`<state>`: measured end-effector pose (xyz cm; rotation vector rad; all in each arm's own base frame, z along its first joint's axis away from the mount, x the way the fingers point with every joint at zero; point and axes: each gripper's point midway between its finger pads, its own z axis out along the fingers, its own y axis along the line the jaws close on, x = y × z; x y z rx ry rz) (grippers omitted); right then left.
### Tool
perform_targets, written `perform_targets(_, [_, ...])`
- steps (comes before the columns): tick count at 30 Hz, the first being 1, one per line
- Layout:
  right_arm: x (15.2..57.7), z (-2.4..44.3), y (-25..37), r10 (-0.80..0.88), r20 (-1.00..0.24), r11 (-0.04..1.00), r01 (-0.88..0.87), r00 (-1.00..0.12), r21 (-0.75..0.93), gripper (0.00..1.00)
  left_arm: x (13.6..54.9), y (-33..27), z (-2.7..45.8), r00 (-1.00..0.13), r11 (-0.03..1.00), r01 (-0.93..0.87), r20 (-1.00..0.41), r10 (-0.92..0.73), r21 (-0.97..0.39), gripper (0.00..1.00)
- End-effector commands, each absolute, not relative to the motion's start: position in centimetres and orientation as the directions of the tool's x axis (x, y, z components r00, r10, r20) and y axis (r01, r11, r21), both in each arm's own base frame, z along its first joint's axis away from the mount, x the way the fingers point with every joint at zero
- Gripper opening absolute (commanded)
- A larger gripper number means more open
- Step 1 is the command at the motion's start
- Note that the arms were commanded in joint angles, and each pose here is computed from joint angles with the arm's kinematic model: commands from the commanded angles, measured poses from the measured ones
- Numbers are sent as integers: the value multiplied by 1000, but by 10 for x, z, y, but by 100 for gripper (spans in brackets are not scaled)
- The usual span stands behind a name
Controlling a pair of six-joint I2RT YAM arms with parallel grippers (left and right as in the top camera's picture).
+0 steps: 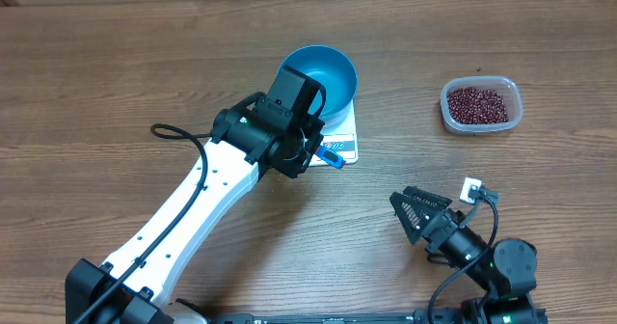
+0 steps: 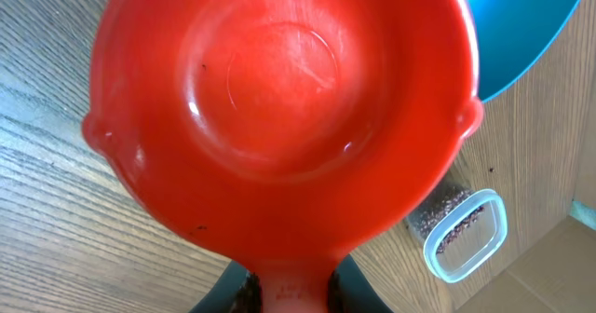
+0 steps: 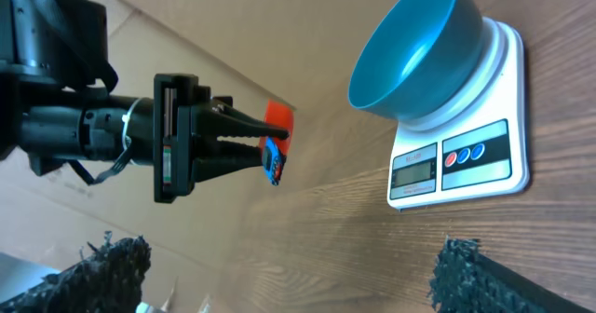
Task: Scoop item into bowl and weigh 150g on scale
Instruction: 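Reach right gripper to the scoop's blue handle and grasp it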
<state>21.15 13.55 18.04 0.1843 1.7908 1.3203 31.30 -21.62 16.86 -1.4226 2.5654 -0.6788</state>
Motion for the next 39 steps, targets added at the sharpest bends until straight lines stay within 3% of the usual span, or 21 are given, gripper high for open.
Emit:
perform_targets(1, [216, 207, 149, 487, -652, 454, -470, -581, 757, 97, 314, -220, 175, -544, 443, -770, 111, -831, -458, 4])
perform_targets(10, [244, 202, 206, 321, -664, 425, -524, -675, 738, 90, 314, -220, 175, -544, 444, -771, 111, -832, -458, 4])
perform_targets(22, [274, 190, 254, 239, -638, 383, -533, -732, 754, 79, 314, -220, 174, -543, 443, -772, 110, -832, -456, 4])
perform_targets(30, [273, 188, 255, 237, -636, 385, -530, -734, 755, 62, 314, -220, 175, -543, 443, -772, 110, -833, -456, 4])
perform_targets(39, [287, 187, 248, 307, -626, 435, -480, -717, 762, 54, 313, -225, 176, -529, 416, -785, 148, -836, -458, 4])
